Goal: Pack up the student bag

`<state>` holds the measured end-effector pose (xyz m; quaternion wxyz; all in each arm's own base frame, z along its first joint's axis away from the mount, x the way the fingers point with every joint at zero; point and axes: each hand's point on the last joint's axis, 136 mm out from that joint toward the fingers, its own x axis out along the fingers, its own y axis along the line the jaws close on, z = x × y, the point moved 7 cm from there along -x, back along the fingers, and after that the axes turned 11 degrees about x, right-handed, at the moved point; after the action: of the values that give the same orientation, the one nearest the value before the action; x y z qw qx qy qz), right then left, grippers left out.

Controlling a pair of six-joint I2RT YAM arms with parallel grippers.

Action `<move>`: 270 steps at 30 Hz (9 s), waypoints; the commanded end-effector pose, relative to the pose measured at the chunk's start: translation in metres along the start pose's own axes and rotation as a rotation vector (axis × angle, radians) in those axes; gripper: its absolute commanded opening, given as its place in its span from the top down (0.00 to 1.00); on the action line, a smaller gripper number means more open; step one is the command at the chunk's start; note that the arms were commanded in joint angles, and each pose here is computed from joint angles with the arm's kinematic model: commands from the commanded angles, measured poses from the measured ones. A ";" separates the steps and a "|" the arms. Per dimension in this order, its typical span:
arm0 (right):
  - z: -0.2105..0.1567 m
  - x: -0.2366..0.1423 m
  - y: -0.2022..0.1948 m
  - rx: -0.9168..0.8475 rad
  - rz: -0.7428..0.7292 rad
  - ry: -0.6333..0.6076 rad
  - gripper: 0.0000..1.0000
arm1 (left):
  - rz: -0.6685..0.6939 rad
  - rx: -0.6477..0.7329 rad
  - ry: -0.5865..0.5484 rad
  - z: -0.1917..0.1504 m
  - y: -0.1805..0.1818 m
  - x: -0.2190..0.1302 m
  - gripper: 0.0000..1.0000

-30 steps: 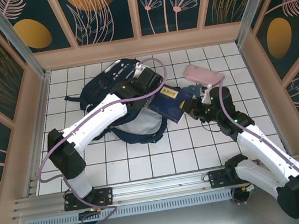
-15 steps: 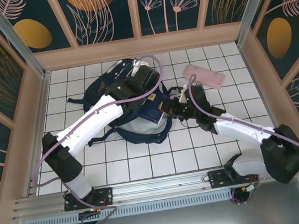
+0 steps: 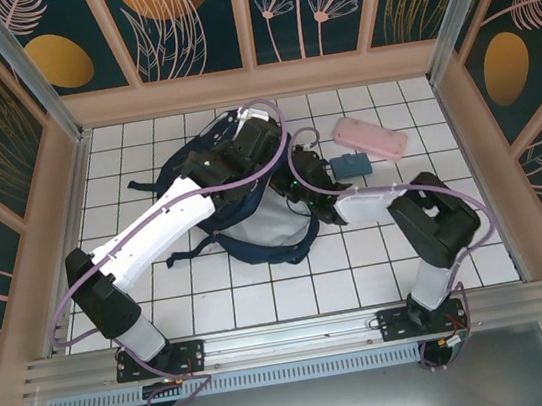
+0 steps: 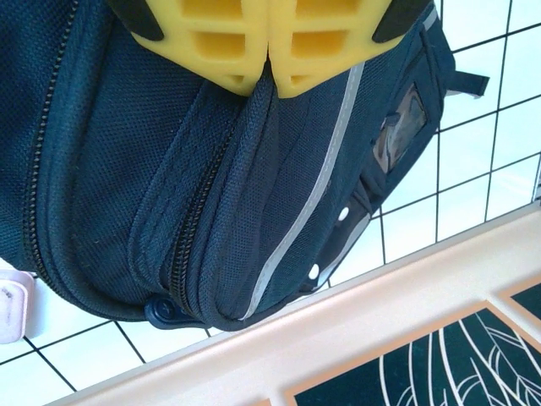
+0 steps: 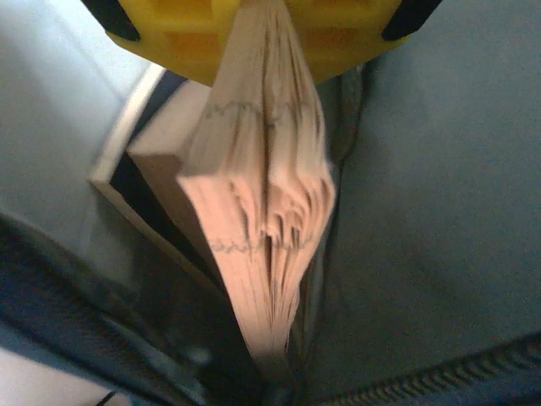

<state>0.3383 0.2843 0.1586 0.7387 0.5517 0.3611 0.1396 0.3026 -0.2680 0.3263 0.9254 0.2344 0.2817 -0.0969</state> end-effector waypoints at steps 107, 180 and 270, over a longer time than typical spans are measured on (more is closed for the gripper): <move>-0.152 0.009 -0.045 0.089 -0.650 0.207 0.74 | -0.261 -1.077 0.126 -0.251 0.066 0.043 0.04; 0.007 -0.177 -0.061 -0.649 -1.039 -0.135 1.00 | -0.323 -1.226 0.103 -0.246 0.049 0.093 1.00; -0.146 -0.069 0.013 -0.693 -0.488 0.360 0.48 | -0.509 -1.270 0.128 -0.262 0.044 0.050 1.00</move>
<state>0.1926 0.3353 0.1799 0.8175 0.1222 0.5239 0.2057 0.2229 -0.0993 0.1019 0.8014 -0.4261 0.4122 -0.0791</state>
